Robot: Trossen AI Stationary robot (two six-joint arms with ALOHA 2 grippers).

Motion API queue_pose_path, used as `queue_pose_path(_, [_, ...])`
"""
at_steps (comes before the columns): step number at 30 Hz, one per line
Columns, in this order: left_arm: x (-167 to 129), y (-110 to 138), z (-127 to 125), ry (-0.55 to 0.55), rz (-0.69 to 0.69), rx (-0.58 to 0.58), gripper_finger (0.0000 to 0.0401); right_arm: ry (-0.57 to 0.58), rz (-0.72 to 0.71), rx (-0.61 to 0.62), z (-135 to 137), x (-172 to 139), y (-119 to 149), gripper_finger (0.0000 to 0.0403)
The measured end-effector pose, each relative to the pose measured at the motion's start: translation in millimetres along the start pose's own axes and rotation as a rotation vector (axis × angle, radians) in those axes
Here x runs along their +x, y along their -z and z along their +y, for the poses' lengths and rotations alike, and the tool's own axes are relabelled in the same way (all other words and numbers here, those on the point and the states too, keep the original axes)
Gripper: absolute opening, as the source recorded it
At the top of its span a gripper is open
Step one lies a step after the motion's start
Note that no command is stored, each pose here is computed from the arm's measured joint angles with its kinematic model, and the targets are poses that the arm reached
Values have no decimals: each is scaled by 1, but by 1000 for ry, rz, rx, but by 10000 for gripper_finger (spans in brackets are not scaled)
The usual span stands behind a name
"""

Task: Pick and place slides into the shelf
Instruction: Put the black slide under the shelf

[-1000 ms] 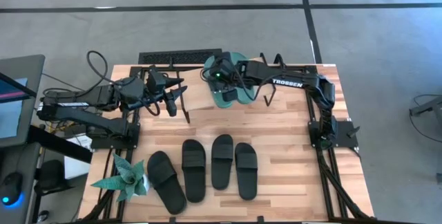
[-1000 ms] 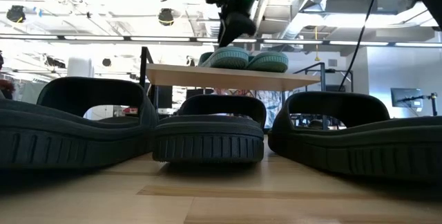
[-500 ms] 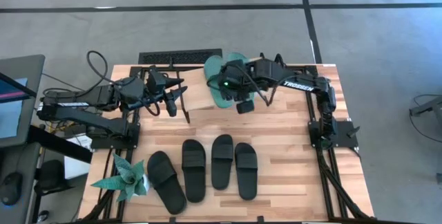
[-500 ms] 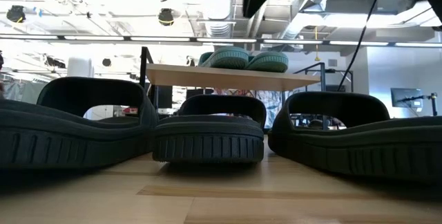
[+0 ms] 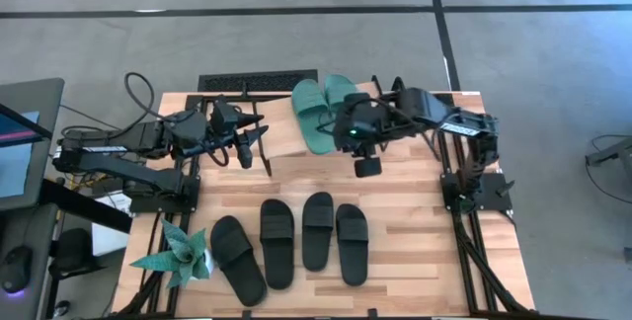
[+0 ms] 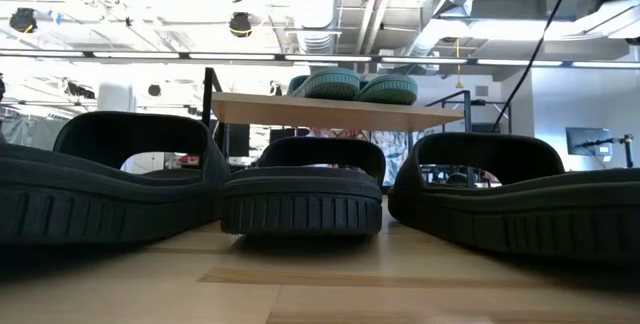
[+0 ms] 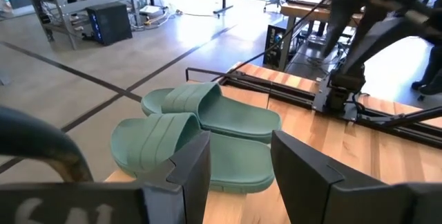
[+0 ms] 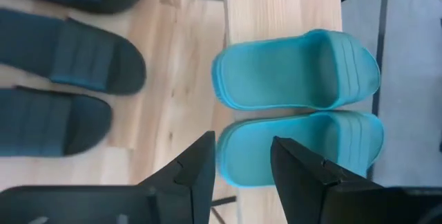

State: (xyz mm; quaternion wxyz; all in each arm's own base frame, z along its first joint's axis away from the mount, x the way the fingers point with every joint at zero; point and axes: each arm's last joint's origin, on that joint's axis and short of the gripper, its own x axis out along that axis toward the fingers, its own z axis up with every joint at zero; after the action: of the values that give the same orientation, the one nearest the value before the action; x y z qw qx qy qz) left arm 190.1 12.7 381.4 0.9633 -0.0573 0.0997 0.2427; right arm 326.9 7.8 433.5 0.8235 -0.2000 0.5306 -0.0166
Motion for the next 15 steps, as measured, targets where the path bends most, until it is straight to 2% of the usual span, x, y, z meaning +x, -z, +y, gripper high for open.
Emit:
queue_pose_path(8, [0, 0, 0, 9, 3, 0, 139, -64, -90, -14, 32, -29, 1, 127])
queue_pose_path(15, [0, 0, 0, 10, 2, -1, 139, -128, -154, -12, 45, -45, 2, 127])
